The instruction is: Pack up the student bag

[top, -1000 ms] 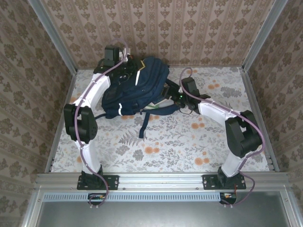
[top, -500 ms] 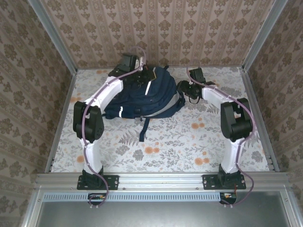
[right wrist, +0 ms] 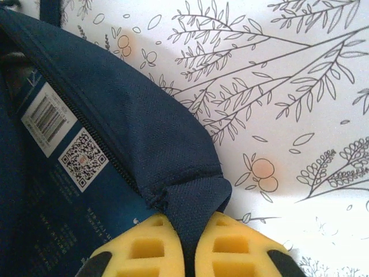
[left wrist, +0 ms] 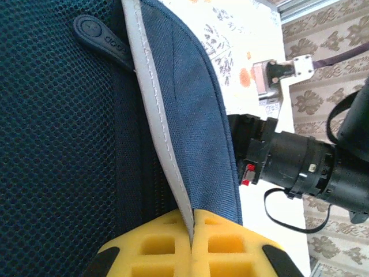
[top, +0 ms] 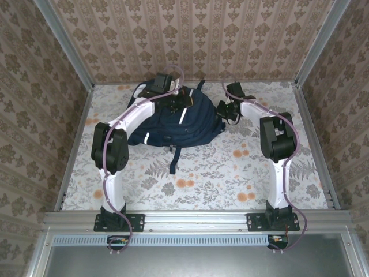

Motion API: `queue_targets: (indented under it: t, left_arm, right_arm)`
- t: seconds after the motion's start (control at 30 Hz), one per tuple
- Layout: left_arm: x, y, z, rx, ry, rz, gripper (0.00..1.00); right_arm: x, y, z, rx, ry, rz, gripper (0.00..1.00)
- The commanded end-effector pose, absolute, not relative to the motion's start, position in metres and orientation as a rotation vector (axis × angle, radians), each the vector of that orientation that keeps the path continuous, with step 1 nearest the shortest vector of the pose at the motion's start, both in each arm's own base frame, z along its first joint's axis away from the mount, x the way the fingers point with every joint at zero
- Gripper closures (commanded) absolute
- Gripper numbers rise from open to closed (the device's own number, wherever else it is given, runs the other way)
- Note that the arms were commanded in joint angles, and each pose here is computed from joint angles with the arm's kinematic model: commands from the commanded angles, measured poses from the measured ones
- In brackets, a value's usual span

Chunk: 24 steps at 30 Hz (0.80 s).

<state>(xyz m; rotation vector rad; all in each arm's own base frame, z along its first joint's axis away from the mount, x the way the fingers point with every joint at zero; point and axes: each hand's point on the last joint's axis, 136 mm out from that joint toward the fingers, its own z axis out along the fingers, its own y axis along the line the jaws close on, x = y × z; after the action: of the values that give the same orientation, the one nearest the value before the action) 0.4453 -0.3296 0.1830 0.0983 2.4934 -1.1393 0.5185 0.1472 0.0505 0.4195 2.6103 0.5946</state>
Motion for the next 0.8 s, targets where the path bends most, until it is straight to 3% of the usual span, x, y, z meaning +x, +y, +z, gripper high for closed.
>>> queue_targets:
  t: [0.0, 0.2, 0.4, 0.5, 0.57, 0.63, 0.77]
  left_arm:
    - [0.422, -0.326, 0.173, 0.203, 2.578, -1.082, 1.0]
    - [0.401, -0.315, 0.164, 0.295, 2.648, -0.995, 0.9]
    - [0.385, -0.287, 0.16, 0.342, 2.695, -0.87, 0.79]
    - [0.384, -0.255, 0.166, 0.274, 2.688, -0.809, 0.72]
    - [0.382, -0.233, 0.17, 0.21, 2.678, -0.793, 0.71]
    - [0.378, -0.209, 0.179, 0.142, 2.66, -0.763, 0.66]
    - [0.368, -0.17, 0.197, 0.058, 2.607, -0.682, 0.54]
  right_arm:
    - [0.496, 0.142, 0.058, 0.49, 2.589, 0.596, 0.99]
    - [0.434, 0.162, 0.059, 0.566, 2.543, 0.74, 1.0]
    - [0.344, 0.244, 0.046, 0.314, 2.641, 0.848, 0.91]
    - [0.308, 0.298, 0.057, 0.1, 2.643, 0.955, 0.76]
    - [0.294, 0.321, 0.07, -0.045, 2.621, 0.976, 0.57]
    - [0.29, 0.324, 0.082, -0.136, 2.602, 0.926, 0.43]
    - [0.289, 0.295, 0.098, -0.222, 2.586, 0.769, 0.29]
